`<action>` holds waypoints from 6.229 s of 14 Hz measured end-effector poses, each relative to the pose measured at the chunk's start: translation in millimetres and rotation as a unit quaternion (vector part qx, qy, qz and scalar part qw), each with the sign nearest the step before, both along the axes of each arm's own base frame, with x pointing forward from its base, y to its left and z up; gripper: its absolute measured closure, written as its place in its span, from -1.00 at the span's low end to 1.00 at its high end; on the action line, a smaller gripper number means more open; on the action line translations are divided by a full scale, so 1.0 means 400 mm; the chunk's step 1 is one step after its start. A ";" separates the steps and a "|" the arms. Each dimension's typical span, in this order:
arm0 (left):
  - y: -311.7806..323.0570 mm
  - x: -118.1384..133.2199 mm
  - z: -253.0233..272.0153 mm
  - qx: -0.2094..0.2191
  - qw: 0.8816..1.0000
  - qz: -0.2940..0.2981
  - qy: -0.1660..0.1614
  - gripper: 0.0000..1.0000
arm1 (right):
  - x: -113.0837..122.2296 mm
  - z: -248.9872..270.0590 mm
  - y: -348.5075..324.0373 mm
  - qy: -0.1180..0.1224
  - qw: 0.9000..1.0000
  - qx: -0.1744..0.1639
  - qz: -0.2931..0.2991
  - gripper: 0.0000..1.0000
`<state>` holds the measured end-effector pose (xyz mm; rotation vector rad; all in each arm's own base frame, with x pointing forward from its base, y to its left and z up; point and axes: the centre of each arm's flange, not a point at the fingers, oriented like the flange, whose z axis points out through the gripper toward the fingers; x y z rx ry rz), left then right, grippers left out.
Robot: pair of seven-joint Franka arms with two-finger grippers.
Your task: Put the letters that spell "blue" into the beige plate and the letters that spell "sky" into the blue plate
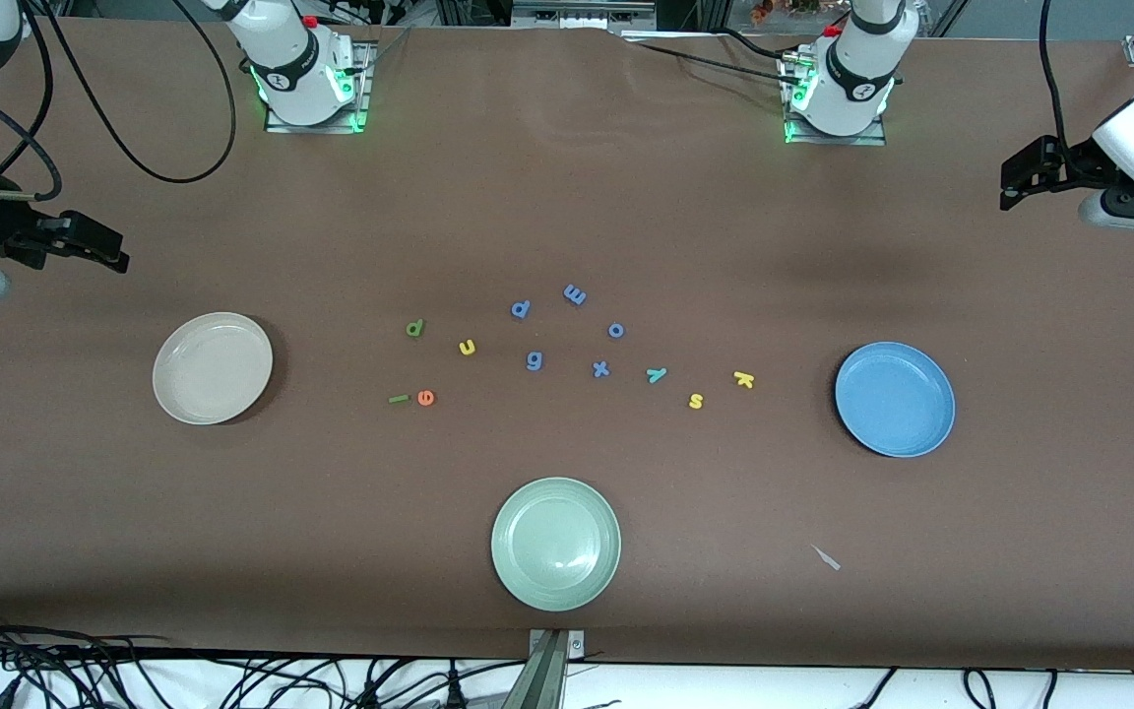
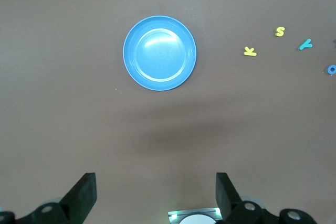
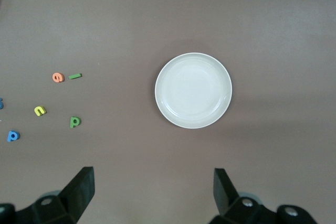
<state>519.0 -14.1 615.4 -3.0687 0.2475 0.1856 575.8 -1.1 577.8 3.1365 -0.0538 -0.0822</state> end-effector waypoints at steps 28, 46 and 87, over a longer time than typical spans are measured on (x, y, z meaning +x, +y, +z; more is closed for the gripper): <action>-0.011 -0.022 0.016 -0.015 0.999 -0.003 -0.049 -1.00 | 0.000 -0.001 0.000 0.001 1.000 0.000 0.000 -1.00; -0.012 -0.021 0.015 -0.015 0.999 -0.003 -0.048 -1.00 | 0.017 -0.080 0.173 0.027 0.997 -0.031 0.066 -1.00; -0.456 0.233 -1.012 -0.099 0.993 -0.060 0.028 -1.00 | -0.183 -1.005 0.635 0.021 0.992 0.007 -0.122 0.49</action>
